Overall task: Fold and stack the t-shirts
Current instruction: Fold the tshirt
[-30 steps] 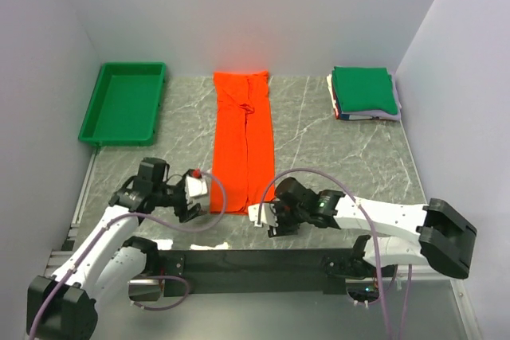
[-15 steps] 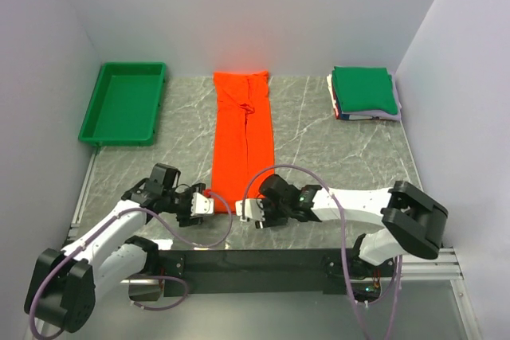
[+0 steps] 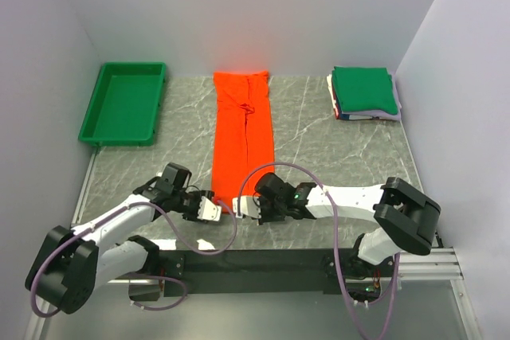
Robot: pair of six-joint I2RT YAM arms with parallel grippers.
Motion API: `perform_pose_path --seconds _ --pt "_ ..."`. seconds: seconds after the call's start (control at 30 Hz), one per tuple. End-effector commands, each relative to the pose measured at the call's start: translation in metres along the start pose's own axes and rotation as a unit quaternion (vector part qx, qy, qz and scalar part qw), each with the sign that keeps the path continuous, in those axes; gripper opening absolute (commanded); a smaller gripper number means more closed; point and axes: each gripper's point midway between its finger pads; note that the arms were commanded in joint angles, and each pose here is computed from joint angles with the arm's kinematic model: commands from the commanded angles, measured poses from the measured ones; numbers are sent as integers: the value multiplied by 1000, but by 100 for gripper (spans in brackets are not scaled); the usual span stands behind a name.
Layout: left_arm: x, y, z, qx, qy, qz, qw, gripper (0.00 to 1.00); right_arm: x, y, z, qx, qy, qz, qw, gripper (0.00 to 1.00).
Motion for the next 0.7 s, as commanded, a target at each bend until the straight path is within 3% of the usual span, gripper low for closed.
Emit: perform_pose_path --seconds 0.0,0.1,0.17,0.37,0.67 --pt "5 14 0 37 5 12 999 48 -7 -2 8 11 -4 -4 1000 0" --pt "10 11 -7 32 21 2 999 43 -8 -3 11 18 -6 -5 1000 0" --pt "11 10 -10 34 25 -1 999 30 -10 -2 13 20 -9 -4 1000 0" --pt "9 6 -4 40 14 -5 999 9 -15 -2 15 27 -10 -3 1000 0" --pt "-10 -17 28 58 -34 -44 997 1 -38 4 37 72 -33 15 997 0"
Point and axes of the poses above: each gripper's point midway between its finger pads, its own x axis out along the fingers, its own y axis along the line the jaws close on, z = x × y, and after that the axes turned 13 degrees about x, right-handed
